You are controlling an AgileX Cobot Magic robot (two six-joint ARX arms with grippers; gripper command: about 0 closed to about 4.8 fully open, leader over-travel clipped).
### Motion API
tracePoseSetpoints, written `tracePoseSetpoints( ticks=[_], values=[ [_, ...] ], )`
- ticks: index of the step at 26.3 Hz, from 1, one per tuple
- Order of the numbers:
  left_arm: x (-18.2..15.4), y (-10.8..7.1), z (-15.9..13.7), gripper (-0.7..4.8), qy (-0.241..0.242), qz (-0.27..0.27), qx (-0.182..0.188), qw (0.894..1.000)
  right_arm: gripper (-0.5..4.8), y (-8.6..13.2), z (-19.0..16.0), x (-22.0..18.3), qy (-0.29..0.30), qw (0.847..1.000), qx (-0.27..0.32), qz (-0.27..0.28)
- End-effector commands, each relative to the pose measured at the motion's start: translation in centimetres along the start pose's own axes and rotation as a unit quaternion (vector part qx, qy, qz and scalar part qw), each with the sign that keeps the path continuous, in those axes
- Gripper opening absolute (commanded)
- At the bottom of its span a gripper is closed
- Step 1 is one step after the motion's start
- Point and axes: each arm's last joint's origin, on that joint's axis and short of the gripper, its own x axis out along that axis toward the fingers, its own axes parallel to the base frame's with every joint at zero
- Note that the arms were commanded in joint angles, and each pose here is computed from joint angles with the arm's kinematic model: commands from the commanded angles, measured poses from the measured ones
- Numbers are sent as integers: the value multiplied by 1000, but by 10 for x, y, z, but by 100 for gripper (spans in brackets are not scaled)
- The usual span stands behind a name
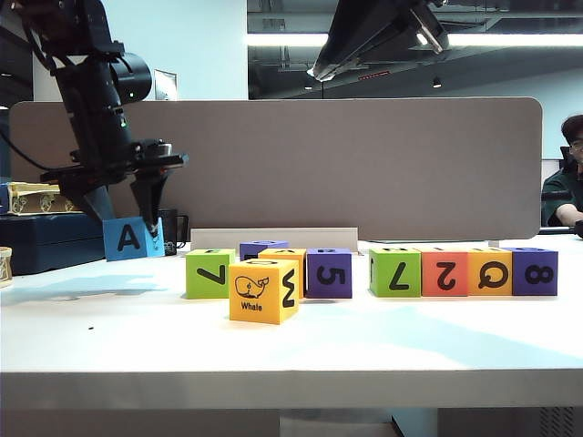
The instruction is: Select the appropriate blocks from the scattered letter blocks on the table and arrange them in a row to spell out "LEARNING".
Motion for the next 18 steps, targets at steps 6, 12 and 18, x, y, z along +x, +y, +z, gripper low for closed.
tracePoseSetpoints(
  ticks=[6,12,18],
  values=[
    [1,-27,-10,232,40,-13,1,999,-1,1,1,-1,-4,1000,-1,2],
    [6,-44,-9,232,25,-6,4,1000,-1,1,-1,-1,6,1000,2,2],
    [27,-44,-16,232,69,9,1,998,-1,1,-2,-1,14,1000,5,2]
  ],
)
